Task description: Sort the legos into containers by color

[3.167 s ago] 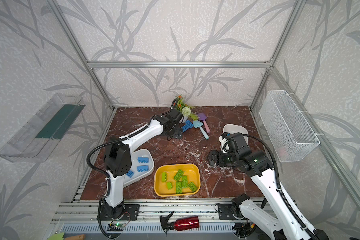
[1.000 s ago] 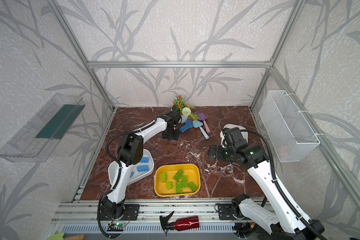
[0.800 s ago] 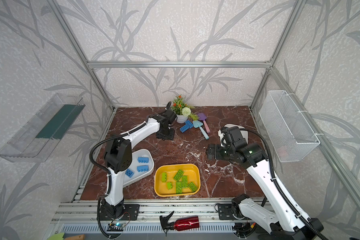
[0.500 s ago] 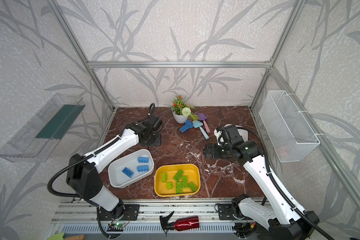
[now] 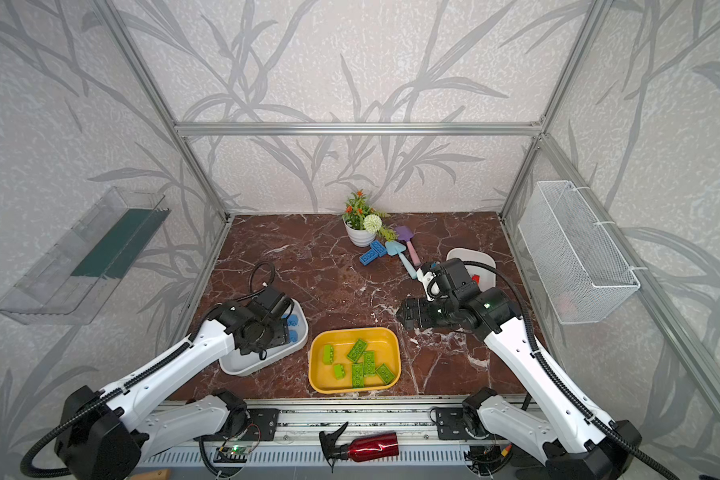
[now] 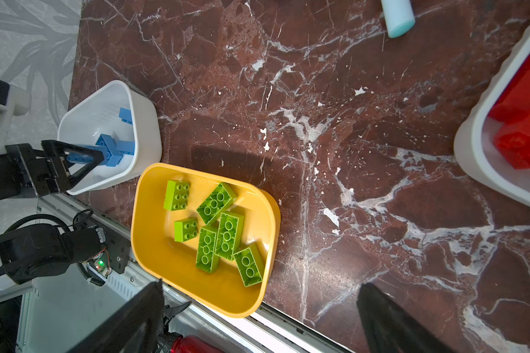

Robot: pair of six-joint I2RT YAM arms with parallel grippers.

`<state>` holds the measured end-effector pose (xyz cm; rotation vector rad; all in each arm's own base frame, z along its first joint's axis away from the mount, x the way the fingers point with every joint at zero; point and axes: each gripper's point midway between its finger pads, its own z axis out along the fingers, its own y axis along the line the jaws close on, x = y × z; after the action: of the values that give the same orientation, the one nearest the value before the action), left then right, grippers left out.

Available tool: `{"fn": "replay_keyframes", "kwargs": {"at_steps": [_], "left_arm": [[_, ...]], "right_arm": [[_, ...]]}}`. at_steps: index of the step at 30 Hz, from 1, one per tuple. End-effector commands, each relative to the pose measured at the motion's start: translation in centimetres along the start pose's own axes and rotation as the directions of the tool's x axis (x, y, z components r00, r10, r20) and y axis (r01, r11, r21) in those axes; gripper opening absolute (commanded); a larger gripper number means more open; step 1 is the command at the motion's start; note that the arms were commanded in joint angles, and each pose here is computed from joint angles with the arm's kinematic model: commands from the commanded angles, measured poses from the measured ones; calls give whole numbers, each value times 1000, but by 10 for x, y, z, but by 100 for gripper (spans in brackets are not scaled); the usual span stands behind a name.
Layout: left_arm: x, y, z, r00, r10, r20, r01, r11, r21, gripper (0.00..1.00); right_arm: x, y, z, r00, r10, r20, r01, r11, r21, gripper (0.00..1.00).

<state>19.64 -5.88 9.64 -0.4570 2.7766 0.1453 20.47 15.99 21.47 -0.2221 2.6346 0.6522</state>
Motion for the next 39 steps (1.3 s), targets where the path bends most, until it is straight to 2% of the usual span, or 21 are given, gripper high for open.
{"fn": "replay_keyframes", "kwargs": {"at_steps": [1,6,10,15,20,23,30,39], "left_arm": [[-20,-6,-10,997,-43,57,43,999,9,99],[-58,-37,-26,992,63,106,-67,997,39,99],[-90,-79,-29,975,195,106,-203,977,60,99],[-124,-141,-17,937,319,143,-335,936,107,95],[-151,-201,9,885,422,195,-452,879,151,88],[-165,-233,22,862,448,238,-493,850,188,82],[-191,-297,43,855,402,326,-497,814,301,81],[-209,-348,72,845,421,330,-523,778,348,81]], "right_arm": [[0,2,-9,999,5,39,-5,1000,-7,99],[-1,-3,-16,998,8,63,-10,1000,21,99],[-1,-5,-21,997,8,70,-11,999,40,99],[-1,-11,-24,997,14,70,-19,997,79,99],[-1,-19,-25,997,39,70,-47,993,111,99],[-3,-22,-25,996,62,69,-70,991,116,99],[-12,-30,-31,994,88,70,-97,984,147,99],[-27,-45,-34,987,137,89,-150,975,166,99]]}}
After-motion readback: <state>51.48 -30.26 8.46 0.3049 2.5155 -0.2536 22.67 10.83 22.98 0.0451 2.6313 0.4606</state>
